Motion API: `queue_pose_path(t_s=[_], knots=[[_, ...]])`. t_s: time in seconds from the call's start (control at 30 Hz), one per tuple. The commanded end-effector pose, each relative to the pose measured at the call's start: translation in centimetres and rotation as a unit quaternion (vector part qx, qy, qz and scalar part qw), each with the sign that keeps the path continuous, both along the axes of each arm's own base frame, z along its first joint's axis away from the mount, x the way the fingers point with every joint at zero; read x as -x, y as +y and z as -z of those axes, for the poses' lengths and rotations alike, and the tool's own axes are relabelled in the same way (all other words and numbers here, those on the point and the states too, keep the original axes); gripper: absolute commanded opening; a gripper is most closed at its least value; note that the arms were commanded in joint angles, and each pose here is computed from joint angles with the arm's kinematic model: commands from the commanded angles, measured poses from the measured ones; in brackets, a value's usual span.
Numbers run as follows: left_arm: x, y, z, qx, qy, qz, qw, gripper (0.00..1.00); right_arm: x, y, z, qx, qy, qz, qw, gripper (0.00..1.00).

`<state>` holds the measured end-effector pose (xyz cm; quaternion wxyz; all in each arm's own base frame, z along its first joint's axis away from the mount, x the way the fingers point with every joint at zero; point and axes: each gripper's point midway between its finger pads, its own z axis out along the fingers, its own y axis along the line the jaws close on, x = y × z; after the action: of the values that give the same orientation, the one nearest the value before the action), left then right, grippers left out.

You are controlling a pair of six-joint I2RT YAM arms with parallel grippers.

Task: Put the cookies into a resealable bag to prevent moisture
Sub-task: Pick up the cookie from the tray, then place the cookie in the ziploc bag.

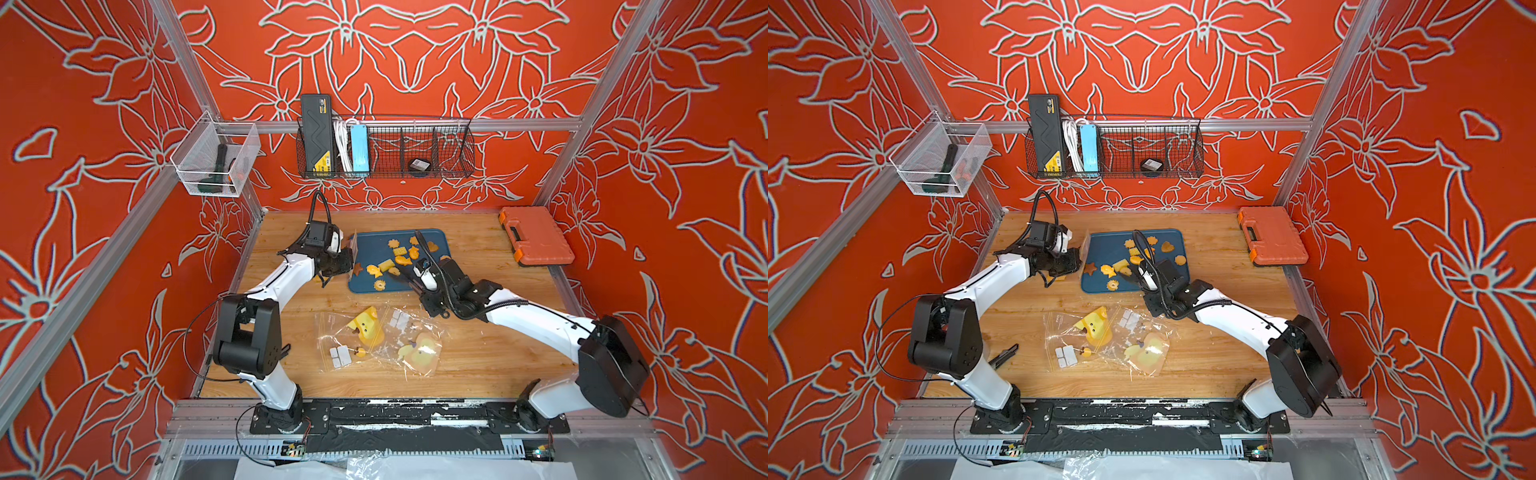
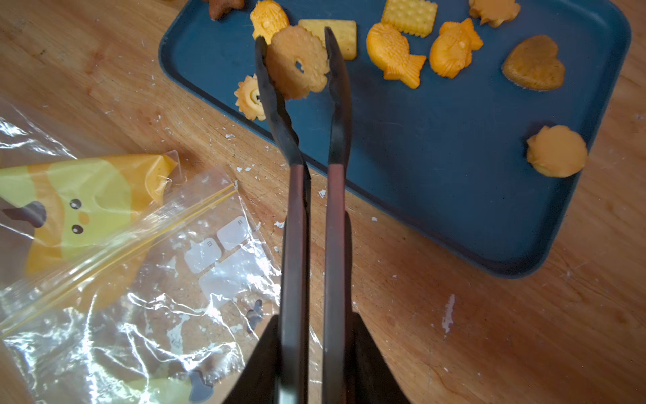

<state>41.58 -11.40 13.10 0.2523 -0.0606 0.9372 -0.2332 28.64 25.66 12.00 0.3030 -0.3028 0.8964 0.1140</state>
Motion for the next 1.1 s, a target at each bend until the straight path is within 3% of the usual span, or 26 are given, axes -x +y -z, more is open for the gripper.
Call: queue_pose_path(t_s=[0.0,0.2,0.4,1.07], knots=[[0.1,-1.2,0.5,0.007,0.004,0.026,1.0,0.0,-0.6,0.2,-3.0,-0.01,-0.033,0.0,0.999,0.27],[0.5,-2.1,0.8,0.007,0.009,0.042,0.999,0.0,-1.4,1.7,-6.9,-0.022,-0.051,-0.019,0.998,0.23],[0.6,-2.5,1.0,0.007,0.012,0.049,0.999,0.0,-2.7,3.6,-8.4,-0.018,-0.061,-0.036,0.997,0.19],[0.7,-2.7,1.0,0.009,0.011,0.054,0.998,0.0,-5.5,8.0,-8.7,0.02,-0.066,-0.079,0.994,0.14]])
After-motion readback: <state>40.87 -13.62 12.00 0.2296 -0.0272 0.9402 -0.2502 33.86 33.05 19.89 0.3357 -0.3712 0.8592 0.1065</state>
